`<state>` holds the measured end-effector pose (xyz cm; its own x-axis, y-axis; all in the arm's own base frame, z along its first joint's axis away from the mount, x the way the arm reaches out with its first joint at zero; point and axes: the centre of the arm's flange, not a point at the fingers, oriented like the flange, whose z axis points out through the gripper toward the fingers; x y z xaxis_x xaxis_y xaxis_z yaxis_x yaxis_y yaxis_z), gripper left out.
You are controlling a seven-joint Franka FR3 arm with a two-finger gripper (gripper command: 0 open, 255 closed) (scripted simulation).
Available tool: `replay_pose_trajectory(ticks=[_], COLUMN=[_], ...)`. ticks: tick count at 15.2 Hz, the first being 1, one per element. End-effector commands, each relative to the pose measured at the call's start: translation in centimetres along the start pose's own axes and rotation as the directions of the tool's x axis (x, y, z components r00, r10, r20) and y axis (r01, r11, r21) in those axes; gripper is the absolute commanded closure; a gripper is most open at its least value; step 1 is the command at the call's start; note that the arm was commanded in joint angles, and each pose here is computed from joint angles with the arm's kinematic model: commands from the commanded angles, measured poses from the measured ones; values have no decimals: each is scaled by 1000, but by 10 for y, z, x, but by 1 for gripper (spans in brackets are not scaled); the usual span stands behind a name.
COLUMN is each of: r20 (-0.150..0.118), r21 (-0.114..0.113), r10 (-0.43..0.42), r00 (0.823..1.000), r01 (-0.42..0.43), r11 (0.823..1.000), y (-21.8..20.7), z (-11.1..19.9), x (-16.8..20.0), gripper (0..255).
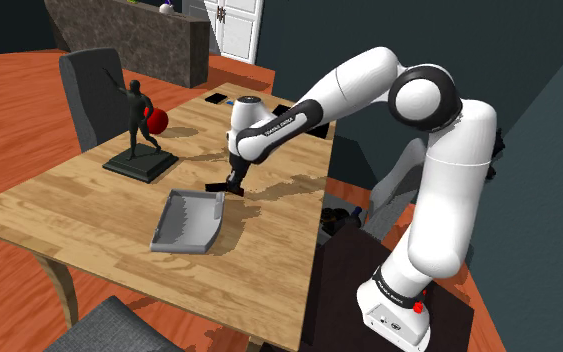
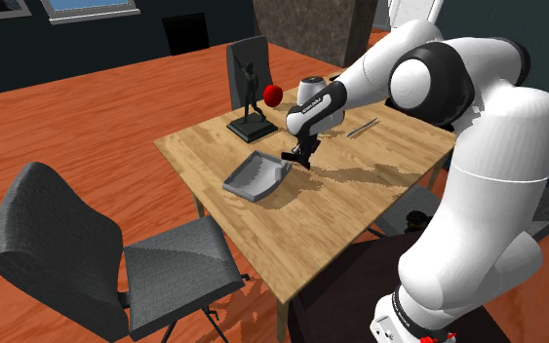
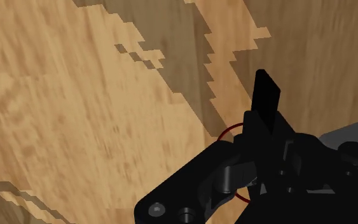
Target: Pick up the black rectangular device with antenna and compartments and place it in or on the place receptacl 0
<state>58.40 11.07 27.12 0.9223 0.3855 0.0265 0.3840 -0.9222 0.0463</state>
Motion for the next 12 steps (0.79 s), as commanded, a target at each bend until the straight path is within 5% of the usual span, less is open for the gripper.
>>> replay_pose_trajectory(ticks=[1,12], r20=[0,0], r21=[0,0], r10=[0,0], r00=[1000,1000], r01=[0,0], r11=[1000,1000], y=[0,3], z=[-10,-68], x=[0,2], gripper=[255,255])
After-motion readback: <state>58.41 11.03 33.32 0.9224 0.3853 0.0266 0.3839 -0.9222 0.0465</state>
